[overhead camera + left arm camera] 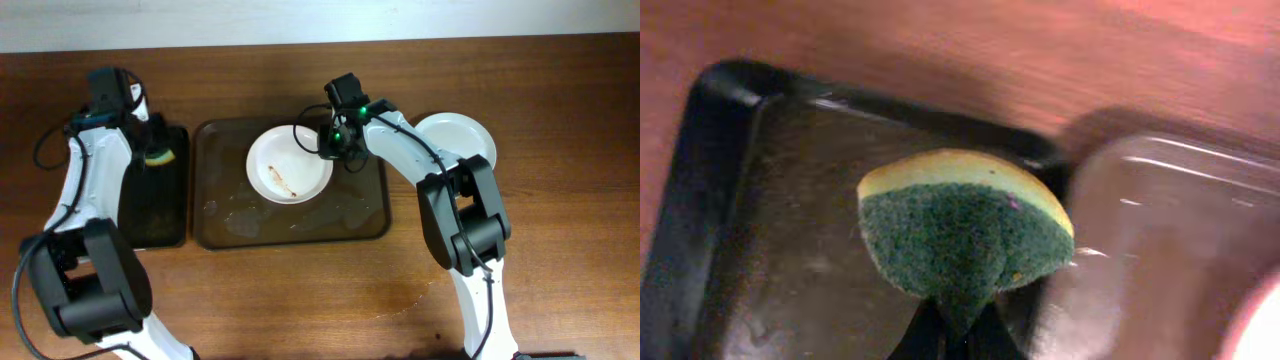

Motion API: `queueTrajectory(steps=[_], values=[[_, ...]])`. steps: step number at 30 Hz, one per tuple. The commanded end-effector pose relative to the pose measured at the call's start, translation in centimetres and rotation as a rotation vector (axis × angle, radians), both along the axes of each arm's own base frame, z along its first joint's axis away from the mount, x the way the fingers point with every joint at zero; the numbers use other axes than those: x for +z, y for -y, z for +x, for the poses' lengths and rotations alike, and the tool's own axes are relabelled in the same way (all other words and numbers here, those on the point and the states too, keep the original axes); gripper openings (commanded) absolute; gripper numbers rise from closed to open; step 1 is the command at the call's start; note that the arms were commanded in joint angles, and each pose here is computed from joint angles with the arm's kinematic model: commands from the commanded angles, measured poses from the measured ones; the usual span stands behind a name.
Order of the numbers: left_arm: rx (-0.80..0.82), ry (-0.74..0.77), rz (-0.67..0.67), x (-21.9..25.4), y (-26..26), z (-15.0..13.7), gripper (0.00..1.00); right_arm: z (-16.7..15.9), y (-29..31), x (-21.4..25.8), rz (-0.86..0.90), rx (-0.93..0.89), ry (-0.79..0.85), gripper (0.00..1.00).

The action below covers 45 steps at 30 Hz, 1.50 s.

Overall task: Clean dirty plates on tray and stack at the side
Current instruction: 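Scrub the last plate with the sponge in the left gripper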

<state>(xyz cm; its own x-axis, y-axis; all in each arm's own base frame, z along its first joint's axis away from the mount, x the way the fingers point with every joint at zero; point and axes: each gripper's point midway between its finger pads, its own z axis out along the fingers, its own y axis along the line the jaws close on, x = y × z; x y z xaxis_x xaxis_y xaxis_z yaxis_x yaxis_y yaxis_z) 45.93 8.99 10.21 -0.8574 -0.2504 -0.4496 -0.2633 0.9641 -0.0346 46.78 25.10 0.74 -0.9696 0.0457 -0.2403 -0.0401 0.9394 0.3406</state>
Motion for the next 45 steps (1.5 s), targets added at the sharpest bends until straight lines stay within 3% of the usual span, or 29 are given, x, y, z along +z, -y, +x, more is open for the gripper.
queueTrajectory(steps=[1, 4, 12, 15, 19, 22, 25, 31, 34, 36, 37, 39, 40, 43, 45], values=[[-0.181, 0.001, -0.095, 0.6, 6.6, 0.3, 0.0, -0.6, 0.1, -2.1, 0.012, -0.068, -0.077, 0.04], [-0.274, -0.007, -0.104, -0.1, 11.3, 0.2, 0.0, -1.5, 0.3, -2.4, 0.035, -0.247, -0.176, 0.04], [-0.396, -0.017, -0.128, -9.4, 19.8, 1.3, 0.01, -1.8, 0.2, -2.4, 0.039, -0.238, -0.193, 0.04], [-0.416, -0.002, -0.127, -10.4, 20.8, 1.8, 0.01, -1.7, 0.1, -2.4, 0.037, -0.213, -0.178, 0.04], [-0.416, -0.106, -0.137, -11.9, 20.7, -0.6, 0.01, -1.4, 0.0, -2.3, 0.045, -0.212, -0.165, 0.04], [-0.5, -0.229, -0.33, -11.9, 23.5, -4.3, 0.01, -1.4, 0.0, -2.3, 0.045, -0.213, -0.164, 0.04], [-0.503, -0.215, -0.341, -11.8, 23.4, -4.0, 0.01, -1.4, 0.0, -2.3, 0.045, -0.212, -0.165, 0.04], [-0.342, 0.041, 0.065, -11.9, 17.3, 3.7, 0.01, -1.4, -0.1, -2.2, 0.05, -0.207, -0.166, 0.04], [-0.344, -0.098, 0.077, -13.5, 16.6, 0.7, 0.0, -1.2, -0.2, -2.2, 0.051, -0.192, -0.153, 0.04], [-0.44, -0.241, -0.036, -14.6, 18.3, -3.0, 0.01, -1.1, -0.2, -2.1, 0.054, -0.189, -0.148, 0.04], [-0.579, -0.283, -0.156, -14.5, 20.6, -4.8, 0.01, -1.1, -0.2, -2.1, 0.055, -0.189, -0.146, 0.04], [-0.883, -0.251, -0.468, -12.3, 26.1, -7.9, 0.01, -1.0, -0.2, -2.1, 0.056, -0.189, -0.144, 0.04], [-0.929, -0.218, -0.512, -11.7, 26.9, -7.9, 0.01, -1.0, -0.2, -2.1, 0.056, -0.189, -0.145, 0.04], [-0.8, -0.157, -0.352, -12.7, 25.1, -4.3, 0.01, -1.2, -0.2, -2.2, 0.052, -0.189, -0.151, 0.04], [-0.489, -0.074, -0.119, -13.6, 20.7, 0.5, 0.0, -1.2, -0.2, -2.2, 0.053, -0.189, -0.151, 0.04]])
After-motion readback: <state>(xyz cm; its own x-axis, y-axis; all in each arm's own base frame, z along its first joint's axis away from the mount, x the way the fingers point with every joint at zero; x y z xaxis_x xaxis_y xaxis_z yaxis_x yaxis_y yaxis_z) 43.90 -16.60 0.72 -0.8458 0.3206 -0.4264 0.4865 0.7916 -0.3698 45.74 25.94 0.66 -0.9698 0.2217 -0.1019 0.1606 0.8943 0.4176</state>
